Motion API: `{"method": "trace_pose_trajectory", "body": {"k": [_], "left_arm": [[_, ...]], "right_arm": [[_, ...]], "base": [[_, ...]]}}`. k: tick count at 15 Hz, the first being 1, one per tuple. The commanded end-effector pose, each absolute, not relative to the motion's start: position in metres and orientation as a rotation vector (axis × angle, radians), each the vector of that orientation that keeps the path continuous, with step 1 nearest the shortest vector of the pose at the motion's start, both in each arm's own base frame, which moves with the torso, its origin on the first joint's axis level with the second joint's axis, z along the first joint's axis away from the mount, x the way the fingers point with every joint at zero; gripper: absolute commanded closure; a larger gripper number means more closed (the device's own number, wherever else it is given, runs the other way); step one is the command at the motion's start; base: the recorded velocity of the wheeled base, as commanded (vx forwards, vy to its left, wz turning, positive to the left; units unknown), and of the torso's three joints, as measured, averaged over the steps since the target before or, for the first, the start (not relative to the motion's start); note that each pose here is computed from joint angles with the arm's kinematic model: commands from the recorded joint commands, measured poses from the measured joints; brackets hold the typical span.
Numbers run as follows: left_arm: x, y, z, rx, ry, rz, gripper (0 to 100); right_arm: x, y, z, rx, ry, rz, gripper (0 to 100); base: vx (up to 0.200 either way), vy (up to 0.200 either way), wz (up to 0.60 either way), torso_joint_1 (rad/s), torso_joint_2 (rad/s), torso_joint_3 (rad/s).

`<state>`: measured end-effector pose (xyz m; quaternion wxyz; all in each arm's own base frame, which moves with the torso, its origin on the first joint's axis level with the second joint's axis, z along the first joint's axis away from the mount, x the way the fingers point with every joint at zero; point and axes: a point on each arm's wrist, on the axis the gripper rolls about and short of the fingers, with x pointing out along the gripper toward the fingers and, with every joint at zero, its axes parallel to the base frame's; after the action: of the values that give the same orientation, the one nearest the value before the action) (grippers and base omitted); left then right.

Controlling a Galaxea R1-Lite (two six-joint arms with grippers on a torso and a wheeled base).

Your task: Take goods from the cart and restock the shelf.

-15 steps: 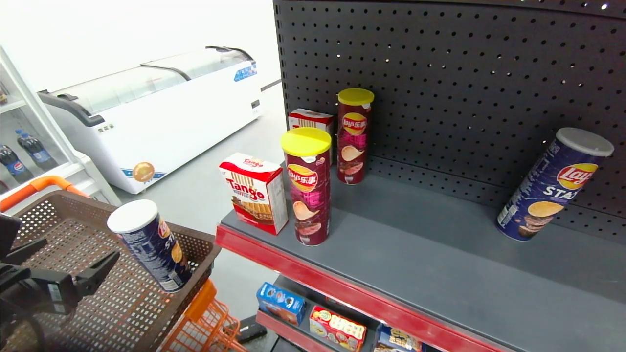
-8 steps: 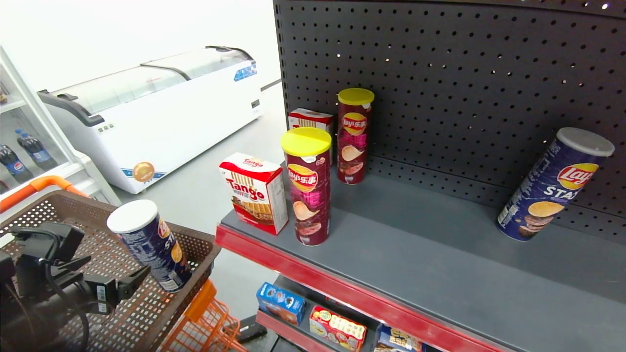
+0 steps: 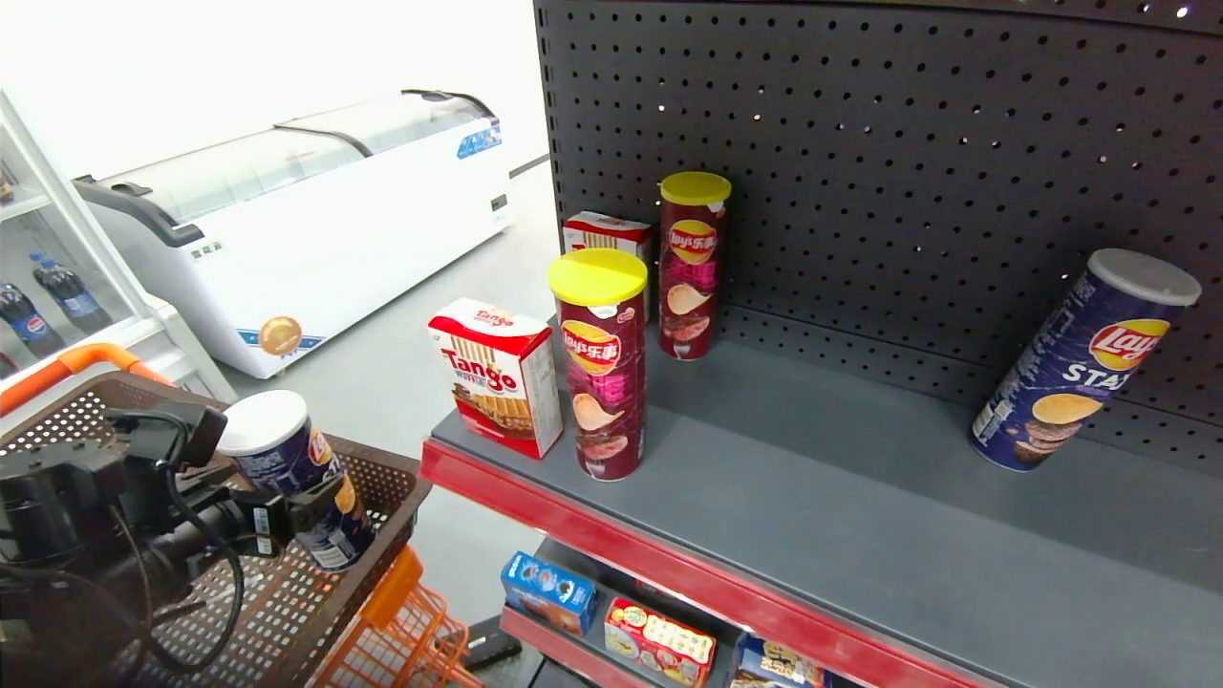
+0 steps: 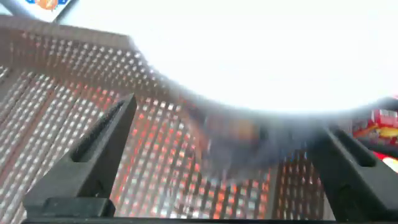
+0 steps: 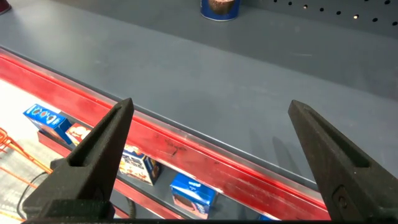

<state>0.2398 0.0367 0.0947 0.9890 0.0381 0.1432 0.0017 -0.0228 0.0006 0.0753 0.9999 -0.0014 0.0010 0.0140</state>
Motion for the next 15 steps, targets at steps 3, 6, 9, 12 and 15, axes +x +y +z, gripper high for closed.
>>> {"method": "trace_pose_trajectory", "body": {"k": [3, 6, 9, 12, 15], "left_arm": [[0.256, 0.038, 0.081, 0.073, 0.316, -0.004, 0], [0.268, 0.040, 0.078, 0.074, 0.304, -0.003, 0], [0.281, 0.041, 0.078, 0.076, 0.288, -0.004, 0], [0.287, 0.036, 0.078, 0.077, 0.276, -0.024, 100], [0.288, 0.030, 0.079, 0.081, 0.273, -0.045, 100]], "right_arm": [[-0.023, 0.001, 0.075, -0.003, 0.003, 0.029, 0], [-0.023, 0.001, 0.075, -0.003, 0.003, 0.029, 0], [-0.023, 0.001, 0.075, -0.003, 0.003, 0.029, 0], [-0.023, 0.001, 0.075, -0.003, 0.003, 0.029, 0], [-0.023, 0.001, 0.075, -0.003, 0.003, 0.029, 0]], "base": [[0.000, 0.000, 0.00, 0.000, 0.00, 0.000], [0.000, 0.000, 0.00, 0.000, 0.00, 0.000], [0.000, 0.000, 0.00, 0.000, 0.00, 0.000], [0.000, 0.000, 0.00, 0.000, 0.00, 0.000], [0.000, 0.000, 0.00, 0.000, 0.00, 0.000]]}}
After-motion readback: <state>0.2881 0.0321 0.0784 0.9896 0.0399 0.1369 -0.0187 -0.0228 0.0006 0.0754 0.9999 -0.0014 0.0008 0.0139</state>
